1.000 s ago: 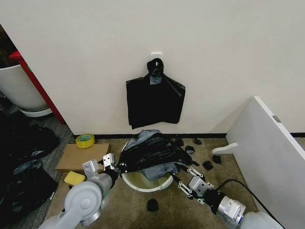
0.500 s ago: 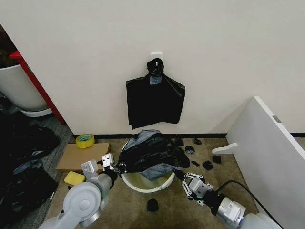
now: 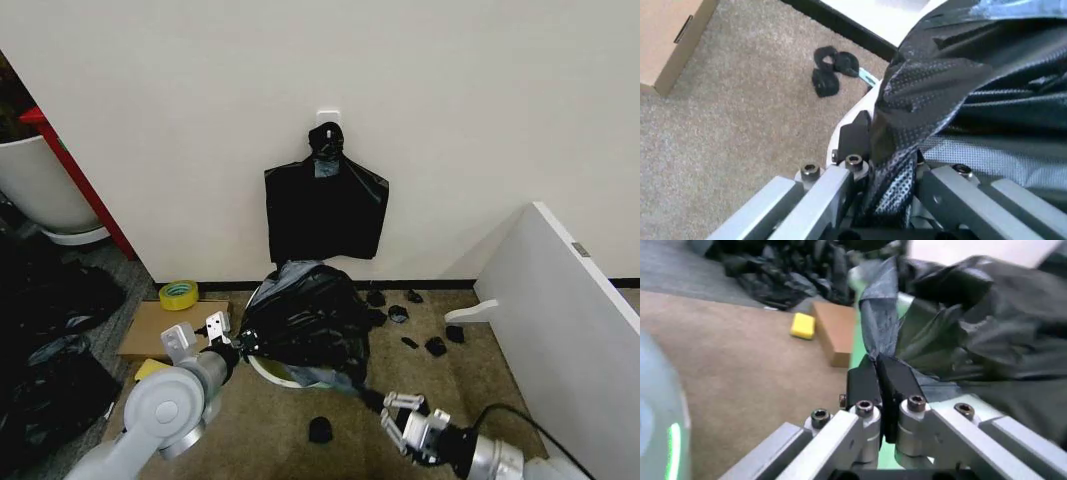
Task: Place the garbage bag over the trash bin.
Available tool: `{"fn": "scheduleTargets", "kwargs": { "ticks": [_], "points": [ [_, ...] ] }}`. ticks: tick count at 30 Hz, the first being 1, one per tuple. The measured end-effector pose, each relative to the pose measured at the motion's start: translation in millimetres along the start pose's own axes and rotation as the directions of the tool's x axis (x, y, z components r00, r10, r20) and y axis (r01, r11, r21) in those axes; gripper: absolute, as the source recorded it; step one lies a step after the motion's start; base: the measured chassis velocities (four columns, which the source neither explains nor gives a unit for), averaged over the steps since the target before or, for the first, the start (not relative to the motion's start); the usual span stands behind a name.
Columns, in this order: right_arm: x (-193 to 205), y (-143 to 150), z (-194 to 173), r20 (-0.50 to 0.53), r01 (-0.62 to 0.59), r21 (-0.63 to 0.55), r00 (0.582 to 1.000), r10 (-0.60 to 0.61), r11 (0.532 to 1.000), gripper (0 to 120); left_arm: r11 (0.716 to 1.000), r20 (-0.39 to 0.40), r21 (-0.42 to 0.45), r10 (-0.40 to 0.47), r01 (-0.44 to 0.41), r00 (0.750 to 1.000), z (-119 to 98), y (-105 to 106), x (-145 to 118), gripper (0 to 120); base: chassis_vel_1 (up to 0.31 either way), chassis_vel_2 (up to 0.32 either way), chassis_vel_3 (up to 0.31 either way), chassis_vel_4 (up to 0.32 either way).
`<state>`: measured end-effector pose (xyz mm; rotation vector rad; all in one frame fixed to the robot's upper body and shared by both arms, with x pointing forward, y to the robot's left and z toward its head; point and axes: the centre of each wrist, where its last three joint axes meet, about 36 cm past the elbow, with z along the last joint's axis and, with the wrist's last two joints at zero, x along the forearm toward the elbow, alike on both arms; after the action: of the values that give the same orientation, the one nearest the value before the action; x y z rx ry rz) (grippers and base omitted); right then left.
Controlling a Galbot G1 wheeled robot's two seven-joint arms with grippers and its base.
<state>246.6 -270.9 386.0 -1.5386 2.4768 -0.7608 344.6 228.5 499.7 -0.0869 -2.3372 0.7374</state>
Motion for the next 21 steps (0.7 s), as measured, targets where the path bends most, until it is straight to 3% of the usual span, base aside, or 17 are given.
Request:
{"fn": "scheduleTargets", "kwargs": {
  "ticks": [12,16,21],
  "points": [
    [-52,11,13,0.026,0.050,0.112,0.998,-0.054,0.992,0,0.999,-0.005,0.033,0.000,0.001,1.000,6,-11,-4,0,0.000,0.000,0.000,0.000],
    [-66,13,20,-0.007,0.065,0.199,0.998,-0.065,0.978,0,0.999,0.002,0.044,-0.004,0.004,1.000,8,-14,-5,0,0.000,0.000,0.000,0.000],
    [-71,20,31,-0.054,0.068,0.187,0.997,-0.059,0.980,0,0.999,0.008,0.053,-0.007,0.007,1.000,8,-15,-4,0,0.000,0.000,0.000,0.000]
  ]
}}
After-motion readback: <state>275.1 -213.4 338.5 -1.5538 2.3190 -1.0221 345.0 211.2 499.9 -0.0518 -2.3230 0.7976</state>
